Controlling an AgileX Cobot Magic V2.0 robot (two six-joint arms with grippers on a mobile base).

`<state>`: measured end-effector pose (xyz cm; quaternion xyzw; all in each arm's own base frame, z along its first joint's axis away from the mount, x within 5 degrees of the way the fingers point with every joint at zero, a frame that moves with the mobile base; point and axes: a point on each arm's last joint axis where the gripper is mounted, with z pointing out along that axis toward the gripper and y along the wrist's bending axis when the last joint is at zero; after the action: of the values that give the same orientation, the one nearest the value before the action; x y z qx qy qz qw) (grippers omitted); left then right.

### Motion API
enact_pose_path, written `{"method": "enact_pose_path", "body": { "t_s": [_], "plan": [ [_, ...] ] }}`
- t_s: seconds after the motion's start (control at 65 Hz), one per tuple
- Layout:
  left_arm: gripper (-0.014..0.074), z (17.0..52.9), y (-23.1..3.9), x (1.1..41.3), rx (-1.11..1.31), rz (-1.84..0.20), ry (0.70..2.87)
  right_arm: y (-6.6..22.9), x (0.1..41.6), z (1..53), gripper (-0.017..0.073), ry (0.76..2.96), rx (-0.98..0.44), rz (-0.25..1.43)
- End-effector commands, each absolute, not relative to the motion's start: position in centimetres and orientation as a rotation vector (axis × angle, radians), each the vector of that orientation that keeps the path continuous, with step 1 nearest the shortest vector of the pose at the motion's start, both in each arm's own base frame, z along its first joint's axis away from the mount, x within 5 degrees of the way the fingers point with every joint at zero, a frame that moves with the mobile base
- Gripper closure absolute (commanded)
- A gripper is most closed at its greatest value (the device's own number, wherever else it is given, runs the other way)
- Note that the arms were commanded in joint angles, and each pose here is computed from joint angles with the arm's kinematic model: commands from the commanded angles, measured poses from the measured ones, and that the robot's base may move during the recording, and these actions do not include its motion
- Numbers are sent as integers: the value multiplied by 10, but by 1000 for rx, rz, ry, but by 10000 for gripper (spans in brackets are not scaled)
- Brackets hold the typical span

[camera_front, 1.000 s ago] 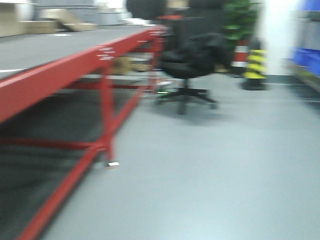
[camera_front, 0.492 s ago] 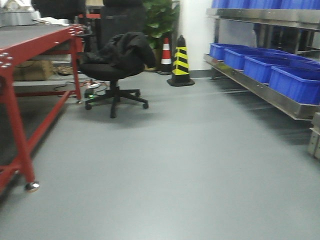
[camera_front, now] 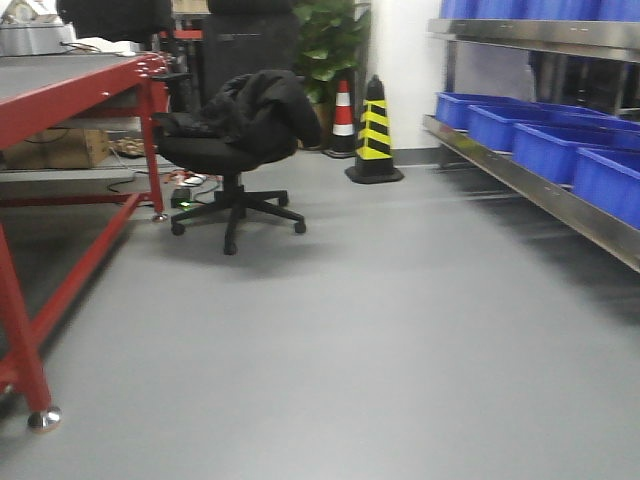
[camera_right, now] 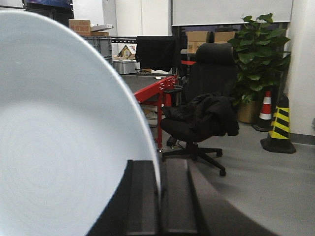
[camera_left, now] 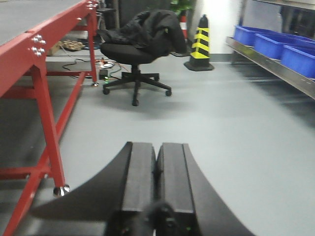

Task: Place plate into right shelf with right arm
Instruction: 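Drive the base to the steel shelf holding the plate in the right gripper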

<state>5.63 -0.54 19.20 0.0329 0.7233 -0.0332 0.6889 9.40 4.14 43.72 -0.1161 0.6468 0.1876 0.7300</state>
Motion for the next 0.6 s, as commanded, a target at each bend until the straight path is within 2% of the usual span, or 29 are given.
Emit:
{"method": "enact_pose_path", "body": {
  "t_s": [0.0, 0.585],
  "plan": [
    [640, 197, -5, 56, 66, -84, 1536, 36, 91, 453, 503, 1321, -196, 409],
    [640, 197, -5, 56, 66, -84, 1536, 37, 91, 453, 503, 1322, -197, 409]
  ]
}}
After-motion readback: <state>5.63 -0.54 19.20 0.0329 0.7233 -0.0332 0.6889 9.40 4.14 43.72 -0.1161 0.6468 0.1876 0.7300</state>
